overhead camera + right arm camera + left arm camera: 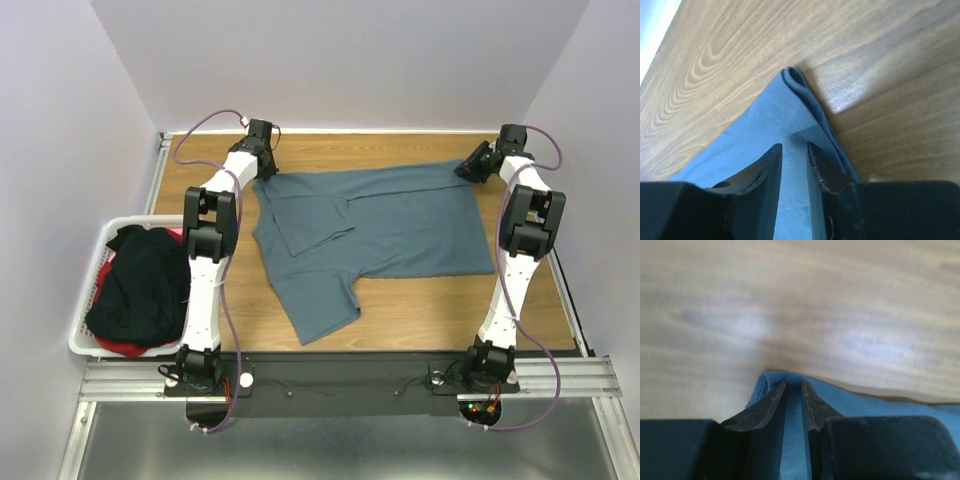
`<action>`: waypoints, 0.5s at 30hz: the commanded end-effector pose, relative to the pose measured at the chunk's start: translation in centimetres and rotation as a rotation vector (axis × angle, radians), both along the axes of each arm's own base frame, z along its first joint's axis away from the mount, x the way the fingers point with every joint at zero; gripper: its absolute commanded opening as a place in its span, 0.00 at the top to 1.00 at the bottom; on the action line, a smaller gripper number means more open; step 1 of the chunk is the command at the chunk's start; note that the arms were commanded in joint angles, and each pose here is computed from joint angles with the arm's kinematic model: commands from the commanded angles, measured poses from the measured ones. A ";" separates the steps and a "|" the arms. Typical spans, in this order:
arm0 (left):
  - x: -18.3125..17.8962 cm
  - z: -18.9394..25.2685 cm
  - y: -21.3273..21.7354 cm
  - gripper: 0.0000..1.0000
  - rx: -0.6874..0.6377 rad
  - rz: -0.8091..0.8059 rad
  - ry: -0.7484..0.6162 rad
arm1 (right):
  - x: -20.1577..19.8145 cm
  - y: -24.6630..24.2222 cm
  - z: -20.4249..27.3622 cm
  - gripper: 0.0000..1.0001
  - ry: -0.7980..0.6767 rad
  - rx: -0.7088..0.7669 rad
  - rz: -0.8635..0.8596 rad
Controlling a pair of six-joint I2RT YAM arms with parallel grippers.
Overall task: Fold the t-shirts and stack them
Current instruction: Fold the tshirt
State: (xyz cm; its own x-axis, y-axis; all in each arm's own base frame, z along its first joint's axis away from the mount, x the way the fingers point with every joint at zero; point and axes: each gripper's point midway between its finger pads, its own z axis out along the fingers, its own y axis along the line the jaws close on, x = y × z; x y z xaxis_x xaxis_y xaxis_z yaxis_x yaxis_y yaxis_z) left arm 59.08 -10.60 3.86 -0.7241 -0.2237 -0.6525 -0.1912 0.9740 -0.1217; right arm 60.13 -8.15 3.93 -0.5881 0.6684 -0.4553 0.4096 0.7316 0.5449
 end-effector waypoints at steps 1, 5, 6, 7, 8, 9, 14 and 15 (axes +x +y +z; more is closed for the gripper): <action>1.9 0.5 0.5 0.71 0.032 -0.035 -0.019 | 0.5 -0.8 0.3 0.66 -0.019 0.001 0.003; 4.1 1.7 0.5 0.66 0.016 -0.044 -0.088 | 0.5 -0.8 4.1 0.62 -0.084 -0.040 0.032; 4.6 2.8 0.3 0.63 0.011 -0.049 -0.118 | 0.3 -0.8 6.3 0.59 -0.118 -0.063 0.042; 5.0 3.6 0.2 0.60 0.007 -0.054 -0.140 | 0.1 -0.8 7.2 0.56 -0.129 -0.075 0.043; 5.2 5.7 0.1 0.53 -0.003 -0.056 -0.180 | -0.4 -0.8 7.8 0.54 -0.132 -0.083 0.044; 5.3 7.1 -0.1 0.49 -0.015 -0.058 -0.204 | -1.3 -0.6 7.7 0.51 -0.116 -0.086 0.045; 0.2 16.5 -0.7 0.32 -0.053 -0.066 -0.290 | -6.9 0.8 11.7 0.37 -0.117 -0.129 0.025; -1.2 17.1 -0.7 0.32 -0.055 -0.056 -0.284 | -8.2 1.1 11.2 0.36 -0.094 -0.133 0.021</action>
State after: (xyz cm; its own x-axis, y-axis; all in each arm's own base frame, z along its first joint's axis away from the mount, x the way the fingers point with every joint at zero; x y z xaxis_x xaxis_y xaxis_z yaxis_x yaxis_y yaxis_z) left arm 60.33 -11.28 6.21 -0.7006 -0.1874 -0.6885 -0.1192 0.9821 -0.1460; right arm 54.47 -7.29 10.10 -0.5974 0.6199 -0.5088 0.3725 0.7764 0.5084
